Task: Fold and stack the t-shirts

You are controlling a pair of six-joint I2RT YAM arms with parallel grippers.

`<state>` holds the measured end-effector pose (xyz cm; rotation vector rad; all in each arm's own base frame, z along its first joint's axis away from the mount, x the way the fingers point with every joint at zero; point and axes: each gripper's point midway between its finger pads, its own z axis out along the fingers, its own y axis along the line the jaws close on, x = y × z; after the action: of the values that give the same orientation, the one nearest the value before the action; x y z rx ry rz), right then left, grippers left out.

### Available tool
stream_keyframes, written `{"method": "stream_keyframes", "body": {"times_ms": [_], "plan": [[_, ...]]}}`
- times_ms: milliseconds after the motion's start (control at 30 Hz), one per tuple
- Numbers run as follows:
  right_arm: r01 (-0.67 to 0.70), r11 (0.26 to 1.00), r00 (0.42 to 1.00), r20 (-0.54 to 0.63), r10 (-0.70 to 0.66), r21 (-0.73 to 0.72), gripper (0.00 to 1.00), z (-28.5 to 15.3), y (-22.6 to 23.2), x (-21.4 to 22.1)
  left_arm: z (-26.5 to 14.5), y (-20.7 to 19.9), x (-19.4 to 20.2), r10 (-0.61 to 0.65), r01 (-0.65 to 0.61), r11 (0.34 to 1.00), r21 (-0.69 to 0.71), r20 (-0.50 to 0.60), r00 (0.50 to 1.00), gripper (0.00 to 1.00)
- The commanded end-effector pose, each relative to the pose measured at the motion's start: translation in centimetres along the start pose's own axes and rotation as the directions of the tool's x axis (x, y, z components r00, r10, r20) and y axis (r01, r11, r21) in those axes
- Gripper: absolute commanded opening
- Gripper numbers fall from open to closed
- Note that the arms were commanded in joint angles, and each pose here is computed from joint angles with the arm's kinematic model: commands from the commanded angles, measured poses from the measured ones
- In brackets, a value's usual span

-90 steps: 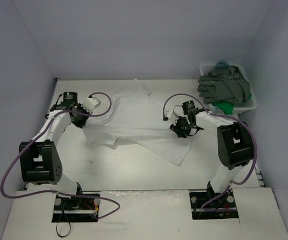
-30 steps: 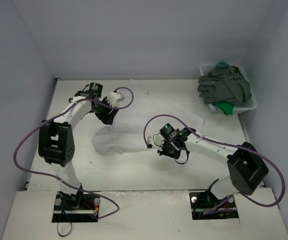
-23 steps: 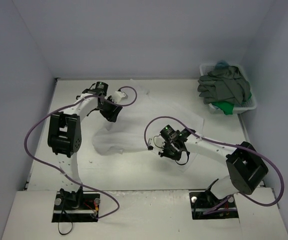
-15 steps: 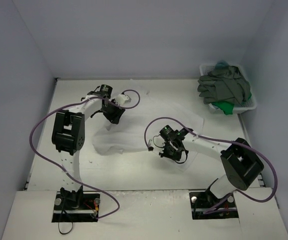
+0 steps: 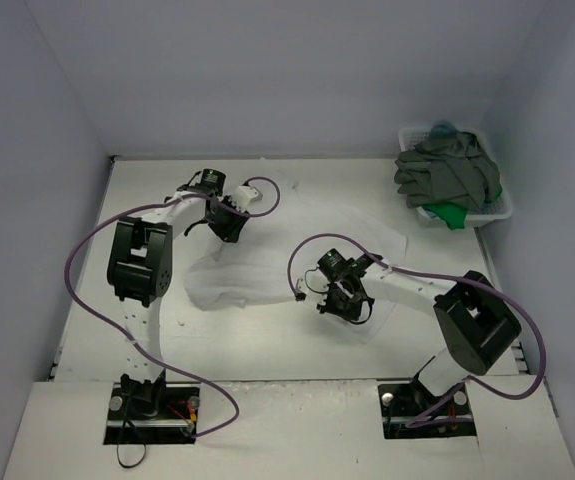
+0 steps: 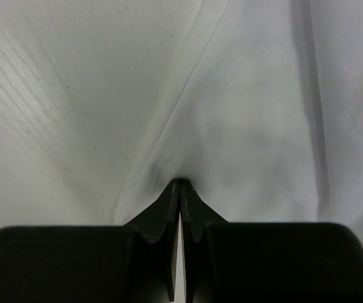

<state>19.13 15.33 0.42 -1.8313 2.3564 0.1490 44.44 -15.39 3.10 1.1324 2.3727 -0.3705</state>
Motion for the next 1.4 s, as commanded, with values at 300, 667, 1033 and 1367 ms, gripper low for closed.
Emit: {"method": "stream_keyframes", "body": {"times_ms": [300,667,1033,1367], "plan": [[0.043,0.998,0.999,-0.02,-0.044,-0.039,0.0,0.1,0.9,1.2,0.6,7.9,-2.3,-0.053,0.066,0.94,-0.336,0.048,0.997,0.21],[0.111,0.991,0.991,-0.067,-0.117,-0.076,0.0,0.9,2.6,2.3,0.4,12.2,-0.9,-0.168,0.144,0.874,-0.464,-0.01,0.986,0.21],[0.115,0.992,0.993,-0.003,-0.115,0.047,0.3,-1.3,-0.6,-0.9,-1.3,13.3,0.8,-0.237,0.196,0.847,-0.494,-0.021,0.971,0.32],[0.007,0.99,0.967,0.252,-0.042,0.139,0.36,-6.7,-4.0,-7.5,-11.6,9.8,-5.2,-0.148,0.215,0.857,-0.468,0.175,0.973,0.69]]}}
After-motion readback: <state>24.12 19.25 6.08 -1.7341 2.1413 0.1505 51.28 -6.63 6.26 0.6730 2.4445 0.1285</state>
